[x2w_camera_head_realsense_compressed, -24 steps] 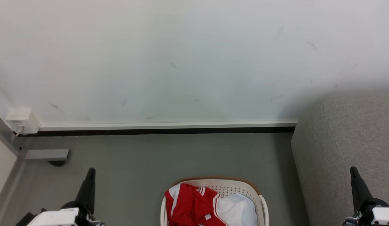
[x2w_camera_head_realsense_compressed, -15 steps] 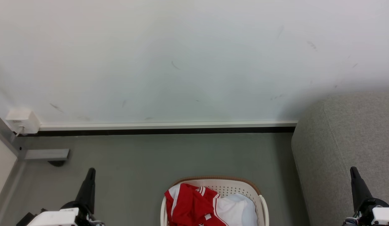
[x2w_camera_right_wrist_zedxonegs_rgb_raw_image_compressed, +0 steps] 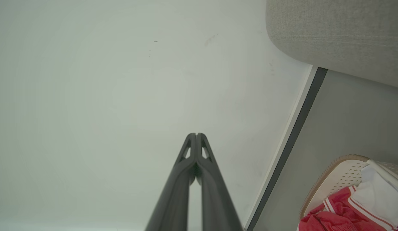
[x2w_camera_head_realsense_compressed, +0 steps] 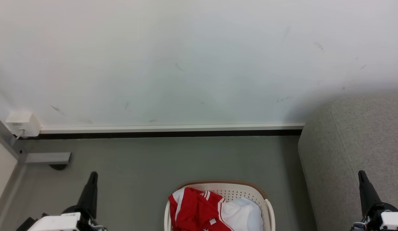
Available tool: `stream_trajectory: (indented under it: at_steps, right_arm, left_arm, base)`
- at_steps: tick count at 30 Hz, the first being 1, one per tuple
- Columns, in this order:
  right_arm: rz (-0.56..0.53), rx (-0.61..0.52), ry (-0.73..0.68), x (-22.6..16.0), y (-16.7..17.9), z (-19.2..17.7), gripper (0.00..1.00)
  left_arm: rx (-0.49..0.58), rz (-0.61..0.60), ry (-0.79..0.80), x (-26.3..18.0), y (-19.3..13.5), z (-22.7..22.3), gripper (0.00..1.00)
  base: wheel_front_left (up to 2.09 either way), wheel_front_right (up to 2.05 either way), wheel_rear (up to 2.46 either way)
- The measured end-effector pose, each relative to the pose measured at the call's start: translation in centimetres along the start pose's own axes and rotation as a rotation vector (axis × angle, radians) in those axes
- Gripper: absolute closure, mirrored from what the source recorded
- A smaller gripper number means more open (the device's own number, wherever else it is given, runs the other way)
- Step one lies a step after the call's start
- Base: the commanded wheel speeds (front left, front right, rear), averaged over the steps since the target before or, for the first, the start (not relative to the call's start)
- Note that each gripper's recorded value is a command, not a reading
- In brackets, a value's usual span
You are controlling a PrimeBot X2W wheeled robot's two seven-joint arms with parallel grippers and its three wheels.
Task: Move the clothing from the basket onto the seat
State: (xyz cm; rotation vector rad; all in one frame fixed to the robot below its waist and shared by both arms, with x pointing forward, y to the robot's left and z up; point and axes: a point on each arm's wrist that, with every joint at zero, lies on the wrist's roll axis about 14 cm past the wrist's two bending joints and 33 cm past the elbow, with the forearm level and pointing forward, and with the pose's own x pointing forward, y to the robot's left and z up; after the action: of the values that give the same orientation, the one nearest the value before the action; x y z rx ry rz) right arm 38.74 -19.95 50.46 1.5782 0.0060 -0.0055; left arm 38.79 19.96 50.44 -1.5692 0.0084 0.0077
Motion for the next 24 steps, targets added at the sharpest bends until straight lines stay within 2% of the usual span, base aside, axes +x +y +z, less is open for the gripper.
stream_trajectory:
  at_steps: [24]
  right_arm:
    - [0.0, 0.0, 0.0, 0.0, 0.0, 0.0, 1.0]
  left_arm:
    - [0.0, 0.0, 0.0, 0.0, 0.0, 0.0, 1.0]
  base:
    - [0.0, 0.0, 0.0]
